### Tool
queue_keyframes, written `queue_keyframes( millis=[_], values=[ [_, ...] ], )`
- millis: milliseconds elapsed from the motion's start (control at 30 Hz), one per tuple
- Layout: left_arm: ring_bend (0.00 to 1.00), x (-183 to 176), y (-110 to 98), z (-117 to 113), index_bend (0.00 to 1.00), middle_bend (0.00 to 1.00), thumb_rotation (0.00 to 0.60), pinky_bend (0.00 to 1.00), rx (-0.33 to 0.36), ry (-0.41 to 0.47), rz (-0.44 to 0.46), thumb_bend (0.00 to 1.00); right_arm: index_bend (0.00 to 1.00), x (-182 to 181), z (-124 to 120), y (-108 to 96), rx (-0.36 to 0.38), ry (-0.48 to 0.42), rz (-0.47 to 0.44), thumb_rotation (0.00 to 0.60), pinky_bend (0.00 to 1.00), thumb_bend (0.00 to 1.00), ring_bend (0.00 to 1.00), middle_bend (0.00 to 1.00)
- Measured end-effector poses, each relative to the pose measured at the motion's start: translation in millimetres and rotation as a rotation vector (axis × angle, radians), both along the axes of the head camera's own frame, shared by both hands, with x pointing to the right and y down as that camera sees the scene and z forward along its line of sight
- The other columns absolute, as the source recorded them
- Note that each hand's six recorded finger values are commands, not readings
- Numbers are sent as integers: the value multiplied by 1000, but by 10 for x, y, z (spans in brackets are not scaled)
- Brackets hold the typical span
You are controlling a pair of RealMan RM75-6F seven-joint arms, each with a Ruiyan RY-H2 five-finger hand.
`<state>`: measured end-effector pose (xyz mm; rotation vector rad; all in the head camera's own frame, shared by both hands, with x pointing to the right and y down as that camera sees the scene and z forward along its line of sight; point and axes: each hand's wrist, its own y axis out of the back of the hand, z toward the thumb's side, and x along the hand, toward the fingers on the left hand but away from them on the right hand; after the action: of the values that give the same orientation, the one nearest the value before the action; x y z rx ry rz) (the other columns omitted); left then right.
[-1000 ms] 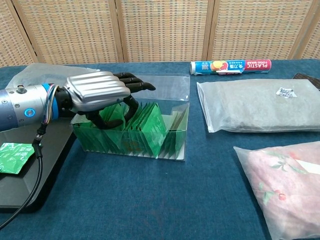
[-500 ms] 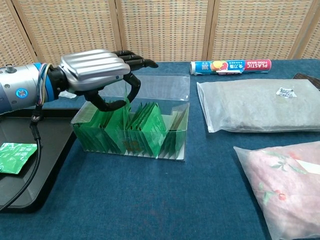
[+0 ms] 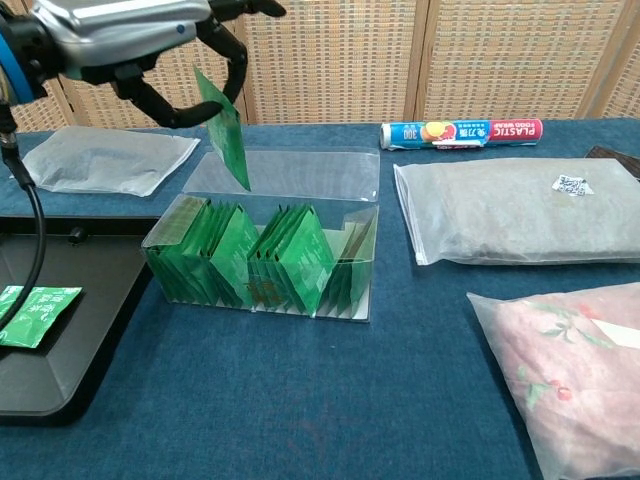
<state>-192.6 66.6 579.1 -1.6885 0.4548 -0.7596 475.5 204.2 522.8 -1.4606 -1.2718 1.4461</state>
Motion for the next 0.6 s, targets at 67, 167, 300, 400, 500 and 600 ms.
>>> queue_keyframes(
  millis=[67, 167, 300, 400, 500, 600],
  values=[
    [0, -113, -20, -64, 772, 0, 600, 0, 8, 0, -19, 479, 0, -10, -5, 5, 1, -2, -4, 600, 0, 0, 0, 0],
    [0, -338, -3, -108, 772, 0, 600, 0, -2, -2, -56, 480, 0, -23, -20, 11, 5, -7, -8, 600, 0, 0, 0, 0],
    [0, -725, 95, -107, 771, 0, 600, 0, -26, -13, -104, 480, 0, -31, -34, 20, 6, -12, -12, 600, 0, 0, 0, 0],
    [0, -1075, 200, -50, 772, 0, 600, 0, -62, -28, -154, 480, 0, -39, -40, 24, 6, -15, -15, 600, 0, 0, 0, 0],
    [0, -1409, 288, -5, 771, 0, 600, 0, -99, -36, -202, 480, 0, -61, -53, 30, 10, -19, -21, 600, 0, 0, 0, 0],
    [0, -1757, 418, 64, 772, 0, 600, 0, -163, -48, -259, 479, 0, -82, -65, 39, 12, -20, -26, 600, 0, 0, 0, 0]
  ],
)
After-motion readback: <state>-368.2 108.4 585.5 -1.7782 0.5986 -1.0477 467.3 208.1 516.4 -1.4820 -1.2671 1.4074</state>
